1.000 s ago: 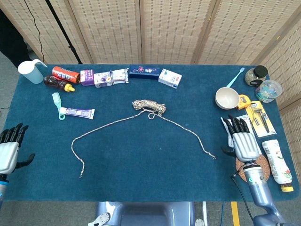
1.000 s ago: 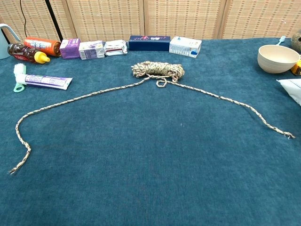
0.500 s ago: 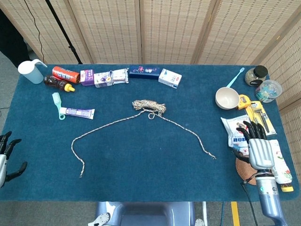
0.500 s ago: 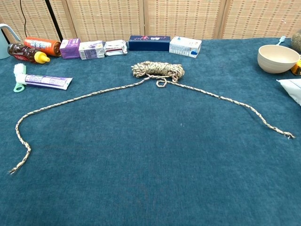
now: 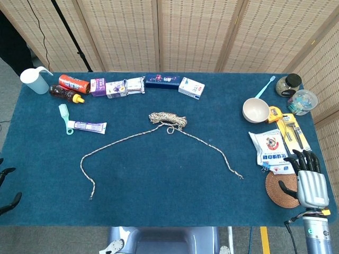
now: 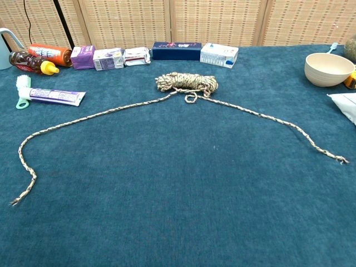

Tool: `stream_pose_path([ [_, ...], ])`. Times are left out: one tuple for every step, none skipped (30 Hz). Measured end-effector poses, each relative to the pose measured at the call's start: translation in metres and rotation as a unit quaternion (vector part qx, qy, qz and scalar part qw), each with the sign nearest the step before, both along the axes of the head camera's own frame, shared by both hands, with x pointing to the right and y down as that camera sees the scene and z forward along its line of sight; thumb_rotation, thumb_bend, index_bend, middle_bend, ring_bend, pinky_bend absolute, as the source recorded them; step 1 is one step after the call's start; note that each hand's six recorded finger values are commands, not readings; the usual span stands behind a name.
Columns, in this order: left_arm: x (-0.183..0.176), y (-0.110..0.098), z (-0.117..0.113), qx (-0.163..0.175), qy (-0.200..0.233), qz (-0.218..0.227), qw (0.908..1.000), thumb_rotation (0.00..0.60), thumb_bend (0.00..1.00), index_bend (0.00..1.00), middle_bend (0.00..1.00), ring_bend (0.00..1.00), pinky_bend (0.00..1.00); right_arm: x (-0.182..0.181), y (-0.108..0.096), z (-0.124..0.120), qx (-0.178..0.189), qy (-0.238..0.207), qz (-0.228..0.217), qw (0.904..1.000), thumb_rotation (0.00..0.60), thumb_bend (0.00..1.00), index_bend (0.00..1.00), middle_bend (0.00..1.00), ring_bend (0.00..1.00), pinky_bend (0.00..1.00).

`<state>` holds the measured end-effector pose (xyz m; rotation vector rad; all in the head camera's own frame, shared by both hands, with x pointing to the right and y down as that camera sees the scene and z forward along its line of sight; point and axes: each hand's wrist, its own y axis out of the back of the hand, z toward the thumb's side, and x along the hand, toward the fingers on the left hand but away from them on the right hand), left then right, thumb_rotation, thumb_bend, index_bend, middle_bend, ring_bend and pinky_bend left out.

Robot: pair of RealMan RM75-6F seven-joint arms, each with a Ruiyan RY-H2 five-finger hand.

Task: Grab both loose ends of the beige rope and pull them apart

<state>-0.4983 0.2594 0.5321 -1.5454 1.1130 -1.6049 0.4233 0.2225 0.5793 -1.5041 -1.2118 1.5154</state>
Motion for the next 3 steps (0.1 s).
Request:
stream_pose_path([
  [0.0011, -0.0012, 0.0004, 0.0, 0.0, 0.003, 1.0, 0.544, 0.28, 0.23, 0.06, 0.01, 0.0, 0.0006, 0.0001, -0.0004, 0.001, 0.0, 0.001, 1.0, 0.6, 0.25, 0.29, 0.14, 0.04, 0.0],
  [0.0025, -0.0025, 0.0008, -0.001, 0.001, 0.006, 1.0, 0.545, 0.28, 0.23, 0.06, 0.01, 0.0, 0.0013, 0.0002, -0.0008, 0.002, -0.001, 0.004, 1.0, 0.6, 0.25, 0.29, 0.14, 0.04, 0.0],
  [0.0043, -0.0043, 0.0013, -0.001, 0.002, 0.009, 1.0, 0.546, 0.28, 0.23, 0.06, 0.01, 0.0, 0.002, 0.0003, -0.0011, 0.003, -0.002, 0.006, 1.0, 0.6, 0.25, 0.29, 0.14, 0.05, 0.0],
])
